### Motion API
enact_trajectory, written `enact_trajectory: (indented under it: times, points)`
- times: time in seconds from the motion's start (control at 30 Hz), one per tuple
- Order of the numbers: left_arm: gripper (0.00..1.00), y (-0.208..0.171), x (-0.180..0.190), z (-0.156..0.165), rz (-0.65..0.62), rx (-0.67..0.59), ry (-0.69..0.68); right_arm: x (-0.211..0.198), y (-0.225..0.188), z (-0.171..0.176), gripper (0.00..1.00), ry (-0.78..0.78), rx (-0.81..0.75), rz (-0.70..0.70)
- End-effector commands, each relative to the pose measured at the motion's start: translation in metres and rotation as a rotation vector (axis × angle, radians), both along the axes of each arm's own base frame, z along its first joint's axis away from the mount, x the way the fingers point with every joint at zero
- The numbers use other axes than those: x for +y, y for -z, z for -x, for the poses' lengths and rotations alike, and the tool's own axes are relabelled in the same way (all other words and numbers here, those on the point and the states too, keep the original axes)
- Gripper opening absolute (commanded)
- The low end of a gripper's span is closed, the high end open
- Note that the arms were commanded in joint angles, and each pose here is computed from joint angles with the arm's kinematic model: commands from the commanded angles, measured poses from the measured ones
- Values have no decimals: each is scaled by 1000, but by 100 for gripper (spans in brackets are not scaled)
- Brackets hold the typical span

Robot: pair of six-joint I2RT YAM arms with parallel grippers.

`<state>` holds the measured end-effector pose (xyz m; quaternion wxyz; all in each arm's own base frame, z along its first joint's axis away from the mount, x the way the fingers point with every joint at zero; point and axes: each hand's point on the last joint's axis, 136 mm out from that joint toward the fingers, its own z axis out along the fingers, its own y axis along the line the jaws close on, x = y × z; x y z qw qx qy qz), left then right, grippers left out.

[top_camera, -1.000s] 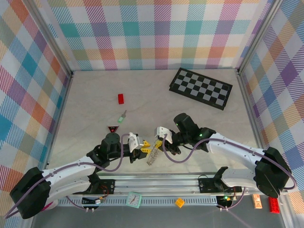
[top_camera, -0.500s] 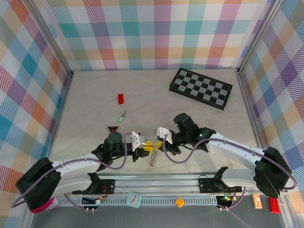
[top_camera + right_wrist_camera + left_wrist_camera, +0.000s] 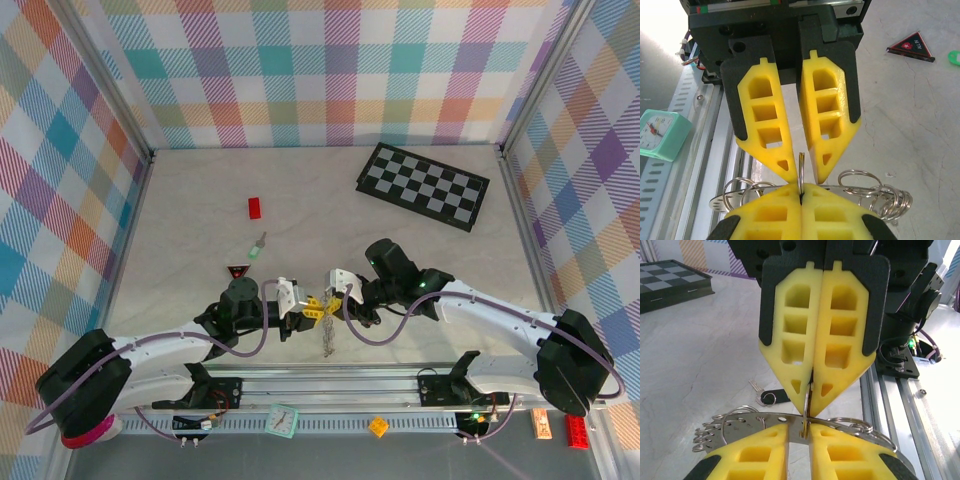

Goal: Put the keys on the keyring

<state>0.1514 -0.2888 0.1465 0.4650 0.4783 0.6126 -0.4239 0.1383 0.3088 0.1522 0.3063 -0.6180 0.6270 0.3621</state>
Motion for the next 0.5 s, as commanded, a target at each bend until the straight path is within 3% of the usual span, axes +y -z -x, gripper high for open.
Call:
enact_trajectory:
  times: [0.0, 0.23, 0.43, 0.47]
  points:
    - [18, -32, -6, 0, 79, -67, 21, 1, -5, 8, 0, -45, -9, -5]
    - [14, -30, -6, 0, 76, -68, 22, 4, -8, 10, 0, -59, -1, -17]
    - [0, -34, -9, -4, 87, -80, 15, 5, -7, 12, 0, -63, 4, -11]
    - [0, -35, -8, -5, 86, -81, 12, 4, -6, 10, 4, -51, -3, 0]
